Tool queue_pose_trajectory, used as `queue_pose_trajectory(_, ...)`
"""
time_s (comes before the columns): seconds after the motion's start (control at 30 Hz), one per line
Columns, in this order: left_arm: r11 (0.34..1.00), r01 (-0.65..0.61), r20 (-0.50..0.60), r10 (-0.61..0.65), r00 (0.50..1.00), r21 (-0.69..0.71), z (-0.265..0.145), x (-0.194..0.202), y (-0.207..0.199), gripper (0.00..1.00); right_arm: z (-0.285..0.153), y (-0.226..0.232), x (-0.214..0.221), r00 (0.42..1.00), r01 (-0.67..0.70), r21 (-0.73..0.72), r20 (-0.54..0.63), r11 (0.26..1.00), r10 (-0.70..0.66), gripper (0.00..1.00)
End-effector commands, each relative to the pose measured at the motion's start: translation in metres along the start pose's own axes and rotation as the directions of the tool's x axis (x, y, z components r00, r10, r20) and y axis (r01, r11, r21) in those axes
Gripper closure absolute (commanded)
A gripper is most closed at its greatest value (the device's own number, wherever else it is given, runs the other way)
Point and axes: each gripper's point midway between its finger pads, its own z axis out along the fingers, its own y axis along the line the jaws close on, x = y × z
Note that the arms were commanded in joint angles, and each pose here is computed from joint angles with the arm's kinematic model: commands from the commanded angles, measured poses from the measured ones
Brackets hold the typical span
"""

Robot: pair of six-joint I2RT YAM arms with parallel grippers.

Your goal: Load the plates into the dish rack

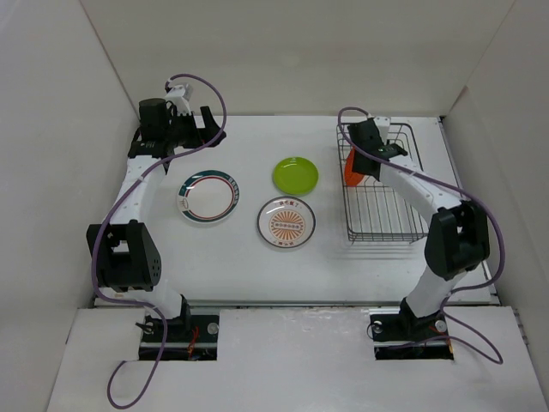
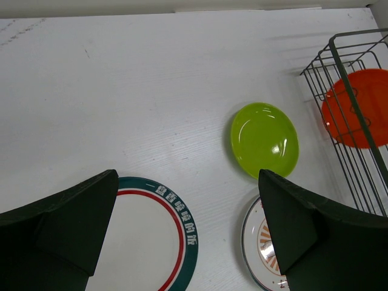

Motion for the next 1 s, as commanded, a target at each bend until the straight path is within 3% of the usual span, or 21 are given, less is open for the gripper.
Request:
queue_pose_trajectory(0.0, 0.998, -0.061, 0.074, 0.06, 0.995, 0.008, -0.009, -0.032, -0.008, 0.0, -0.008, 0.01, -0.026, 0.997, -0.028, -0.009, 0.075, 1.0, 0.029, 0.5)
queue_pose_trajectory(0.2, 0.998, -0.064, 0.055, 0.063, 0.997, 0.028, -0.007, -0.026, -0.01, 0.0, -0.022, 0.004, -0.044, 0.993, -0.039, 0.014, 0.109, 0.999, 0.037, 0.46)
queue_pose_trajectory(0.3, 0.996, -0.051, 0.011, 0.05, 0.999, 0.072, 0.005, -0.017, -0.017, 0.0, -0.048, -0.005, -0.062, 0.985, -0.065, 0.032, 0.163, 0.997, 0.059, 0.33)
queue_pose_trajectory(0.37, 0.994, -0.064, -0.02, 0.066, 0.998, 0.092, 0.017, -0.012, -0.023, 0.0, -0.069, -0.015, -0.075, 0.975, -0.1, 0.027, 0.204, 0.995, 0.093, 0.17)
queue_pose_trajectory(0.4, 0.992, -0.07, -0.039, 0.075, 0.996, 0.105, 0.023, -0.007, -0.028, 0.0, -0.08, -0.014, -0.079, 0.97, -0.105, 0.015, 0.224, 0.994, 0.099, 0.17)
queue_pose_trajectory(0.47, 0.983, -0.069, -0.084, 0.084, 0.993, 0.168, 0.037, 0.011, -0.048, 0.0, -0.092, -0.011, -0.081, 0.962, -0.114, -0.026, 0.245, 0.993, 0.117, 0.0)
queue_pose_trajectory(0.6, 0.965, -0.023, -0.176, 0.07, 0.982, 0.261, 0.071, 0.043, -0.07, 0.0, -0.113, 0.009, -0.071, 0.965, -0.1, -0.218, 0.218, 0.971, 0.148, 0.0)
queue_pose_trajectory(0.63, 0.964, 0.02, -0.24, 0.046, 0.97, 0.264, 0.085, 0.063, -0.063, 0.0, -0.12, 0.017, -0.068, 0.965, -0.091, -0.264, 0.216, 0.96, 0.15, 0.0)
queue_pose_trajectory(0.8, 0.941, 0.096, -0.34, 0.021, 0.94, 0.325, 0.122, 0.082, -0.071, 0.0, -0.172, 0.049, -0.062, 0.941, -0.034, -0.532, 0.269, 0.846, 0.206, 0.0)
queue_pose_trajectory(0.97, 0.928, 0.149, -0.426, 0.011, 0.905, 0.341, 0.15, 0.115, -0.074, 0.03, -0.205, 0.044, -0.058, 0.928, -0.01, -0.621, 0.286, 0.784, 0.239, 0.0)
